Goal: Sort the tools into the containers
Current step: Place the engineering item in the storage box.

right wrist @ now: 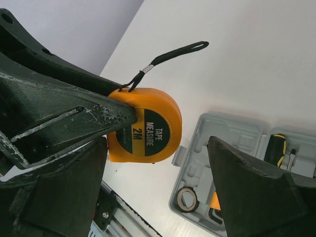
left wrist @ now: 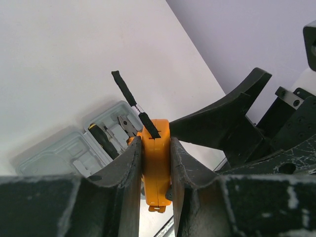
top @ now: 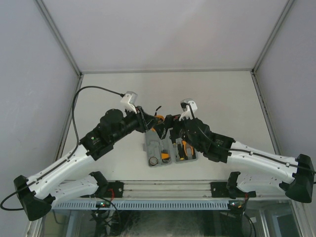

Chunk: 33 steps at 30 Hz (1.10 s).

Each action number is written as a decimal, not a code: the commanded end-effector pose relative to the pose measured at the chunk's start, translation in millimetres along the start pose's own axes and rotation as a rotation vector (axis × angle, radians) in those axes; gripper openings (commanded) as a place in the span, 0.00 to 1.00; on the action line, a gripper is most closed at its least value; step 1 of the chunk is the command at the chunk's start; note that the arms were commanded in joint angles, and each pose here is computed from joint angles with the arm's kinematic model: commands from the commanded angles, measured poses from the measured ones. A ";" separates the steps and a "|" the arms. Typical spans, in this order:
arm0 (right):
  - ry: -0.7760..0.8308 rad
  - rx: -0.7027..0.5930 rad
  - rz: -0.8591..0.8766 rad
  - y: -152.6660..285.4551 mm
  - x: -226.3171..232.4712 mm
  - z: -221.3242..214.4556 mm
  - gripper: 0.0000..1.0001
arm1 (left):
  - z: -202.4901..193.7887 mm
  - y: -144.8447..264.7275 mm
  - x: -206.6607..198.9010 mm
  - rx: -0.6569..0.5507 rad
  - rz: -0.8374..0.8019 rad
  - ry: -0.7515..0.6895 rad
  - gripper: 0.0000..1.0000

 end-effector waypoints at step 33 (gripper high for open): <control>0.382 -0.067 -0.020 12.4 -26.0 15.8 0.15 | 20.5 35.2 -23.5 -0.091 -0.127 -0.014 0.67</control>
Point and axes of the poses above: each gripper's point midway between its finger pads, its own y axis back along the fingers, its own x axis along the line the jaws close on, z = x × y, the point moved 8 cm from there along y, back along the fingers, and after that the axes turned 14 degrees about y, right-handed, at the moved point
